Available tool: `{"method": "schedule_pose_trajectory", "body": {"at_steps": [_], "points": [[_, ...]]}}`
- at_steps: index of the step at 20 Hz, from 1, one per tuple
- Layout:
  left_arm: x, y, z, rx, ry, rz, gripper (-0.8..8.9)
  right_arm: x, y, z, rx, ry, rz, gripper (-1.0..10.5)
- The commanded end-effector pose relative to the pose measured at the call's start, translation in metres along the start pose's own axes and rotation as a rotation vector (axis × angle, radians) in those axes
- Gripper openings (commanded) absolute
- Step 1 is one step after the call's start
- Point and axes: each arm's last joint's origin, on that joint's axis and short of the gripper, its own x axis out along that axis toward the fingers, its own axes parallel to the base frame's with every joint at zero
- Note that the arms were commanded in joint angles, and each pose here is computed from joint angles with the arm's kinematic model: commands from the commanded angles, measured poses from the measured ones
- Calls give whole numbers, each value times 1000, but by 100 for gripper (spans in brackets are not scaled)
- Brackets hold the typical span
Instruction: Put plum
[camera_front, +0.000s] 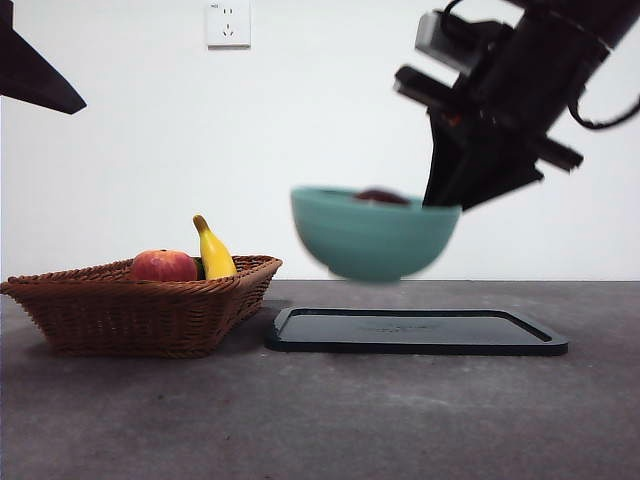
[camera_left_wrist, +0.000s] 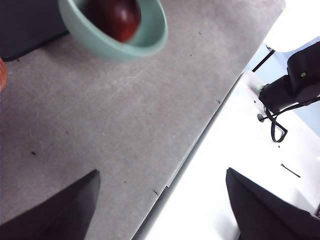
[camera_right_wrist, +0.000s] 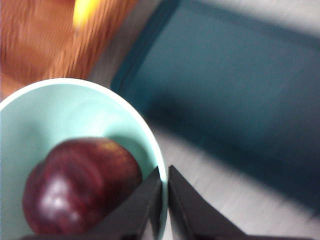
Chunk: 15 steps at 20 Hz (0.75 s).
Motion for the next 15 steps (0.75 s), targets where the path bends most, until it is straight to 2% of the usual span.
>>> {"method": "schedule_pose_trajectory", "body": {"at_steps": [1, 7, 11, 15], "points": [[0, -1, 2, 14, -7, -10, 397, 9, -9, 23, 33, -11, -28, 8], [0, -1, 2, 12, -4, -10, 397, 55, -44, 65, 76, 16, -93, 8], [0, -1, 2, 9, -1, -10, 397, 78, -66, 65, 110, 49, -124, 8], [0, -1, 2, 10, -2, -10, 397, 93, -75, 59, 126, 84, -135, 8]]}}
